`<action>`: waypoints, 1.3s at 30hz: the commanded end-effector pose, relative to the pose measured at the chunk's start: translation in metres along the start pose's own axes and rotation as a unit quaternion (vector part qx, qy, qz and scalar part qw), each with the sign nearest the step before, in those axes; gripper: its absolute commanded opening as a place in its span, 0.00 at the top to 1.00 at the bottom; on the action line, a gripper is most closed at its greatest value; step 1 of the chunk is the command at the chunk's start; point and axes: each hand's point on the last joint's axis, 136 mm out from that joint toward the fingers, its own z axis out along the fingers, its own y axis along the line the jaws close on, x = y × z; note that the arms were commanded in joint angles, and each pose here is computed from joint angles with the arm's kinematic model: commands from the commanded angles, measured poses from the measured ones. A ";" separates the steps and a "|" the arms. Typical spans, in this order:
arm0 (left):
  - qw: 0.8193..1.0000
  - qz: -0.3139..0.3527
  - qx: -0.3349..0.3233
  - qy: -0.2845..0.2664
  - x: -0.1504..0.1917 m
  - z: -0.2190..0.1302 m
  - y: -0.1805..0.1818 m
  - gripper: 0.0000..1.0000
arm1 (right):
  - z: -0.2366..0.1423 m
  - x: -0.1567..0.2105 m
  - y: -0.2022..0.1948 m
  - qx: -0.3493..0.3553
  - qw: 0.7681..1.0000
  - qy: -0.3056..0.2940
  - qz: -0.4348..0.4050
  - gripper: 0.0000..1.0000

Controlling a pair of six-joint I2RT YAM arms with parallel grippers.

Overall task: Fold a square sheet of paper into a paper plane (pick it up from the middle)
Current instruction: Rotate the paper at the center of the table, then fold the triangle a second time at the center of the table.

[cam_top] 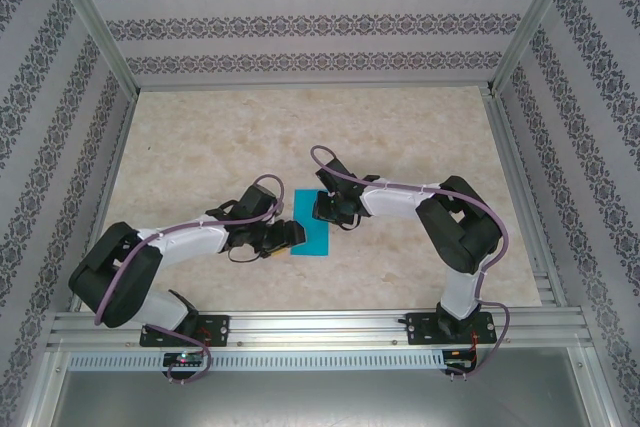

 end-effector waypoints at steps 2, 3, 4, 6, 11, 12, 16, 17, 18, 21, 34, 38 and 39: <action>1.000 0.010 0.019 0.009 0.004 0.006 -0.014 0.33 | 0.021 0.015 -0.030 0.036 0.999 0.025 0.024 0.77; 1.000 0.009 0.017 0.011 0.005 0.007 -0.013 0.32 | 0.021 0.015 -0.031 0.036 0.999 0.025 0.026 0.77; 1.000 0.009 0.015 0.013 0.006 0.008 -0.013 0.32 | 0.022 0.015 -0.031 0.037 0.999 0.026 0.026 0.77; 1.000 0.010 0.019 0.014 0.007 0.008 -0.014 0.32 | 0.022 0.015 -0.031 0.036 0.999 0.026 0.026 0.77; 0.999 0.019 0.034 0.017 0.008 0.008 -0.023 0.33 | 0.023 0.017 -0.032 0.036 0.999 0.028 0.025 0.77; 0.999 0.021 0.037 0.018 0.009 0.008 -0.025 0.34 | 0.023 0.017 -0.032 0.036 0.999 0.028 0.025 0.77; 0.999 0.026 0.041 0.017 0.008 0.008 -0.029 0.38 | 0.024 0.018 -0.034 0.038 0.998 0.030 0.026 0.77; 0.999 0.026 0.040 0.017 0.008 0.008 -0.029 0.39 | 0.024 0.019 -0.033 0.038 0.998 0.031 0.025 0.78; 0.999 0.028 0.041 0.017 0.009 0.008 -0.030 0.40 | 0.025 0.019 -0.034 0.038 0.998 0.031 0.026 0.77; 0.999 0.026 0.038 0.016 0.008 0.009 -0.028 0.40 | 0.025 0.020 -0.034 0.037 0.998 0.033 0.027 0.77; 0.997 0.041 0.067 -0.011 -0.004 0.010 -0.043 0.41 | 0.025 0.026 -0.034 0.029 0.998 0.042 0.028 0.78; 0.995 0.055 0.076 -0.020 -0.012 0.011 -0.052 0.41 | 0.024 0.027 -0.033 0.023 0.998 0.045 0.027 0.78; 0.995 0.057 0.076 -0.023 -0.014 0.011 -0.054 0.41 | 0.023 0.028 -0.032 0.020 0.998 0.046 0.026 0.78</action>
